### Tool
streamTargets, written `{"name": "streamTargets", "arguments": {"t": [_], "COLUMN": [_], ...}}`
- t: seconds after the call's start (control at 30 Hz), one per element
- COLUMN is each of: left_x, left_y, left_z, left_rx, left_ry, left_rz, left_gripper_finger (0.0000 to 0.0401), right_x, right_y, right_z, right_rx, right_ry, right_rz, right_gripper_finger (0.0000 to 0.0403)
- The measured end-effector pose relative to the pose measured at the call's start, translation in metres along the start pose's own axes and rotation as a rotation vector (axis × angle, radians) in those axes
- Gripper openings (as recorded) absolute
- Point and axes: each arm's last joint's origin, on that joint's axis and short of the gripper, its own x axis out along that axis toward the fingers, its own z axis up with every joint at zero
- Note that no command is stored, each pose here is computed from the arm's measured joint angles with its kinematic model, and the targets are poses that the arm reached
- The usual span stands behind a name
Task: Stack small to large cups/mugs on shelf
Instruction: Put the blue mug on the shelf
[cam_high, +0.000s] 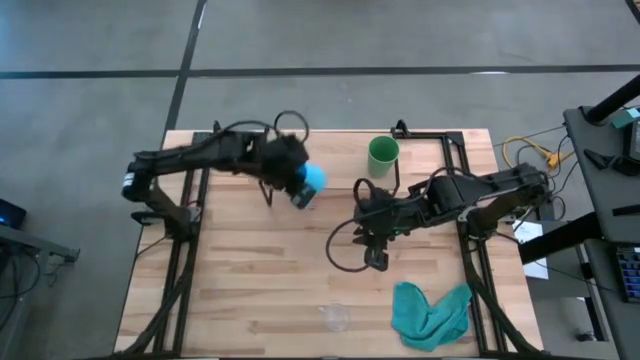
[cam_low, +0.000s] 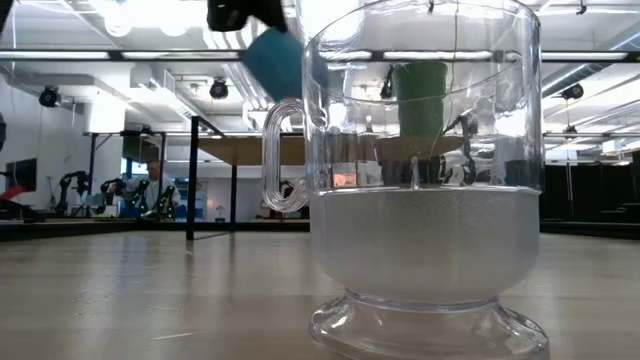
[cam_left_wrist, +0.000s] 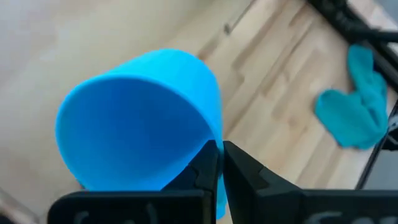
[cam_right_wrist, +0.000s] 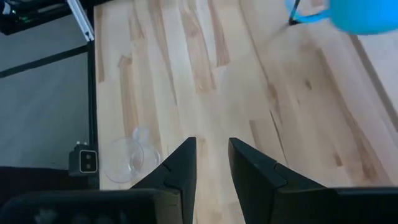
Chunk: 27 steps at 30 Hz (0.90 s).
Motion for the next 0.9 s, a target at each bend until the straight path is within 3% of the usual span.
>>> {"name": "streamTargets", "arguments": {"t": [0.2,0.47,0.9], "left_x": [0.014,0.053,0.054], "left_y": [-0.008,0.014,0.017], "left_z": [0.041,0.057,0.077], "left_rx": [0.139,0.201,0.225], "left_ry": [-0.035,0.238,0.122], "left_rz": [-0.019,0.133,0.083], "left_gripper_finger": [0.0000,0.0000,0.0000], "right_x": [-0.004,-0.004,-0.005], "right_y": [-0.009,-0.017,-0.021], "right_z": [0.004,-0.003,-0.004], "right_rx": [0.021,0.022,0.000], "right_ry": [-0.018,0.056,0.055], "right_rz": [-0.017,-0.086,-0.165], "right_gripper_finger": [0.0089,0.0089,0.0089]}}
